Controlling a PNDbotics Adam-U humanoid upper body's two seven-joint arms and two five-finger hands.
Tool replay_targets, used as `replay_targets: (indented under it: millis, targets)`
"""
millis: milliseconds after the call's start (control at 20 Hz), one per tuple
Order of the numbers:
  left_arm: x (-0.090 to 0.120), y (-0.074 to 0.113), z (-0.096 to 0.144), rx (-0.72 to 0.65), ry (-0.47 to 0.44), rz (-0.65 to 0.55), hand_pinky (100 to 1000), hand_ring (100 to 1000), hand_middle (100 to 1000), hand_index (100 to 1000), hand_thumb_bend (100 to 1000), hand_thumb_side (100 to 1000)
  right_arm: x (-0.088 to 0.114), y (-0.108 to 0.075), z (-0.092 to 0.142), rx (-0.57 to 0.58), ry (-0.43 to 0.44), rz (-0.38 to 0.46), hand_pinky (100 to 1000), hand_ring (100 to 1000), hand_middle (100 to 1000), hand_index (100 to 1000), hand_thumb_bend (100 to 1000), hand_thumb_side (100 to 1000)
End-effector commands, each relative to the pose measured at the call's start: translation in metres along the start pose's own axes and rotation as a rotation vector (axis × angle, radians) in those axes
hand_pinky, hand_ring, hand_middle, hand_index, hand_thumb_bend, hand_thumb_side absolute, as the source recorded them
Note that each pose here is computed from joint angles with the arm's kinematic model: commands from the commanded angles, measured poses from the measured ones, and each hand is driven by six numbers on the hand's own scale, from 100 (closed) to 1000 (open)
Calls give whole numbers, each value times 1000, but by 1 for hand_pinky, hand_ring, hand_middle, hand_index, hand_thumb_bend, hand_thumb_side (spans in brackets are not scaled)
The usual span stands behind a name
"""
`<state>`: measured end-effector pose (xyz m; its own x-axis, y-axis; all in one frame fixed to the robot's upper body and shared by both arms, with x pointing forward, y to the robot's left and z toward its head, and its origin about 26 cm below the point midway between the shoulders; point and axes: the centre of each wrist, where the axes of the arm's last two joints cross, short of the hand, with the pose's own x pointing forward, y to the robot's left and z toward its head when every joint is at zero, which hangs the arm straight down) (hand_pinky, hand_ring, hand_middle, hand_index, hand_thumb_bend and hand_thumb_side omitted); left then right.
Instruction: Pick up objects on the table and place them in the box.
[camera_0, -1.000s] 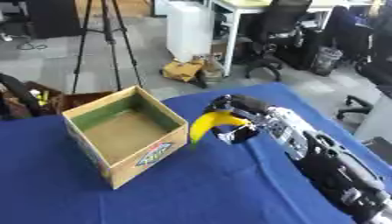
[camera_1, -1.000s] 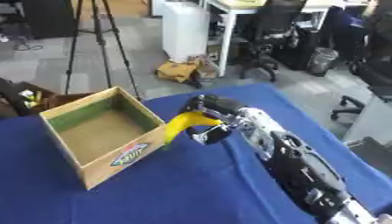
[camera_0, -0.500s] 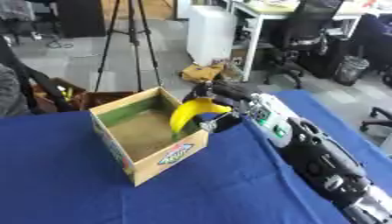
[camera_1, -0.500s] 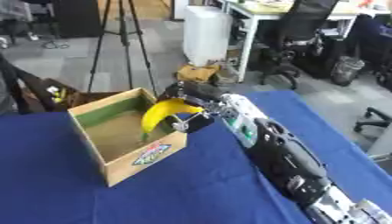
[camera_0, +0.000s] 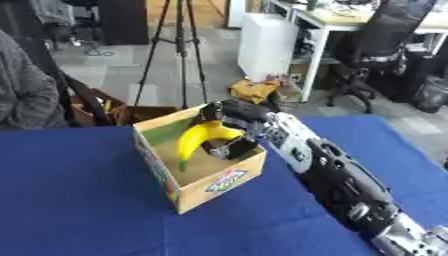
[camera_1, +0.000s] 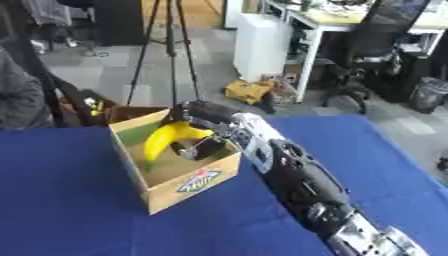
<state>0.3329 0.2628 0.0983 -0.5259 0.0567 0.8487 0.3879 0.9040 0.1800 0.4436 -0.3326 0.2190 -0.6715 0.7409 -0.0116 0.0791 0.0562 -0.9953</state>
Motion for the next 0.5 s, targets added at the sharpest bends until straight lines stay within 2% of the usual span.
replay_targets:
  millis: [50,500]
  targets:
    - [8,0,-6,-24,-37,-9,727,703,480,669,219,973,-5,-6,1,26,12,42,746,787,644,728,100,238]
    - [7,-2,-5,-26,-38,-18,728,706,479,670,216,986,-22,18,12,101,103,59,744,800,646,729,100,280]
